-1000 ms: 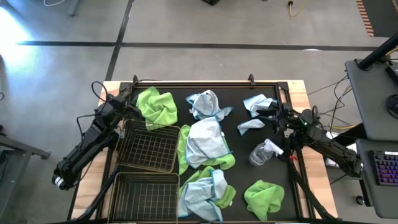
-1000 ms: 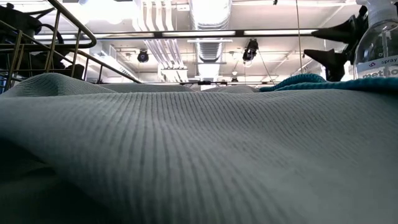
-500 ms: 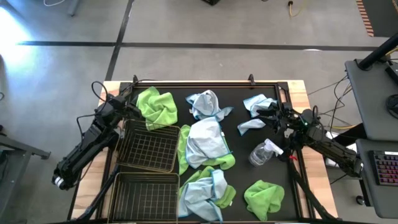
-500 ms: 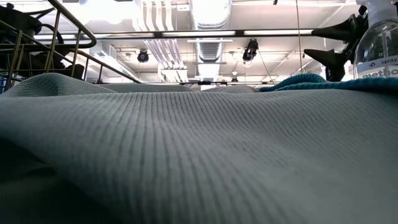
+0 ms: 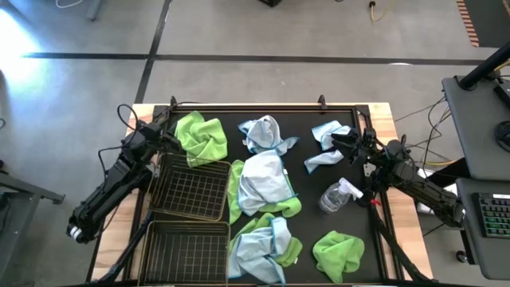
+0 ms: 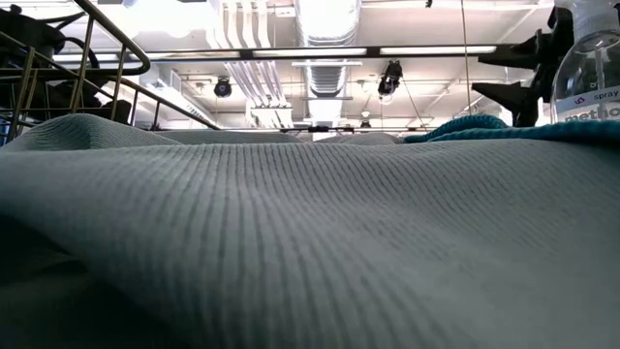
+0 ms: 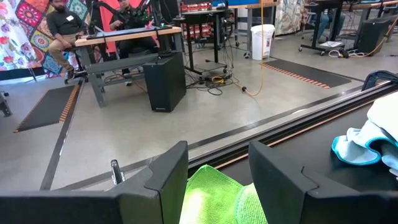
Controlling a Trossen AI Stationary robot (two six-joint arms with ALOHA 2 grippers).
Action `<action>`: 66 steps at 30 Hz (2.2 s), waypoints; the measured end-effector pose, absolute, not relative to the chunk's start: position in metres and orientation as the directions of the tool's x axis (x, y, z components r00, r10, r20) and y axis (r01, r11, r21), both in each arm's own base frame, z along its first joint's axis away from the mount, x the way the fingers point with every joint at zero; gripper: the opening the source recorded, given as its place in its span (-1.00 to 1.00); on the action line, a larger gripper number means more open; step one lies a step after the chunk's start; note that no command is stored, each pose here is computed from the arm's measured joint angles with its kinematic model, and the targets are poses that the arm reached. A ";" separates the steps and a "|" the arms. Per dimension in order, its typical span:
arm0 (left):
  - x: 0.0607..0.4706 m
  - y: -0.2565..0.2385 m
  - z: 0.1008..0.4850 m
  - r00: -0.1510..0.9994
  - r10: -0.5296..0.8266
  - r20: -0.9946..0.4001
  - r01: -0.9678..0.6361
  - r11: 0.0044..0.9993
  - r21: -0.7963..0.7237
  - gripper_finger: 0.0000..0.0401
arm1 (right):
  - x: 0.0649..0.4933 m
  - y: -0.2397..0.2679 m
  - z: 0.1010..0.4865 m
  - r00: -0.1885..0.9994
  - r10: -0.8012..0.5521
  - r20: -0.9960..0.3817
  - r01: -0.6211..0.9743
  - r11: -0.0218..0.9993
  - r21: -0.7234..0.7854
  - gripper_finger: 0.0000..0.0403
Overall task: Sort microfiber towel by color & place in baskets
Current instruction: Put the top right light blue towel into the top wire basket
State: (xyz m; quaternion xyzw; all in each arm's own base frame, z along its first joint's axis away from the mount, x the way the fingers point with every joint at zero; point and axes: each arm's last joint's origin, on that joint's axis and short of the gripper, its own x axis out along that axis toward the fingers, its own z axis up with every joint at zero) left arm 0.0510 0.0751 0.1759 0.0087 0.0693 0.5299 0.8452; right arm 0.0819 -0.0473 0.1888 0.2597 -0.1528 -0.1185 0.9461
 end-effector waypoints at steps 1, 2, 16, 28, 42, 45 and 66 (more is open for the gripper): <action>0.051 0.075 0.176 0.429 0.897 -0.108 -0.895 0.438 0.088 -0.23 | 0.082 -0.047 0.189 0.925 -0.303 0.227 0.145 0.837 0.528 0.07; 0.051 0.075 0.176 0.429 0.897 -0.107 -0.895 0.438 0.088 -0.23 | 0.082 -0.047 0.189 0.925 -0.303 0.228 0.145 0.837 0.528 0.07; 0.051 0.075 0.176 0.429 0.897 -0.108 -0.894 0.438 0.088 -0.23 | 0.082 -0.047 0.188 0.928 -0.302 0.218 0.139 0.825 0.548 0.07; 0.051 0.075 0.176 0.429 0.897 -0.108 -0.894 0.438 0.088 -0.23 | 0.083 -0.048 0.184 0.936 -0.306 0.177 0.149 0.797 0.586 0.07; 0.051 0.075 0.176 0.429 0.897 -0.107 -0.894 0.438 0.088 -0.23 | 0.085 -0.049 0.175 0.946 -0.313 0.084 0.200 0.768 0.608 0.07; 0.051 0.075 0.176 0.429 0.897 -0.108 -0.895 0.438 0.088 -0.23 | 0.085 -0.049 0.175 0.946 -0.313 0.084 0.200 0.769 0.607 0.07; 0.051 0.076 0.185 0.433 0.901 -0.011 -0.901 0.433 -0.040 -0.23 | 0.085 -0.049 0.175 0.946 -0.313 0.086 0.213 0.798 0.563 0.07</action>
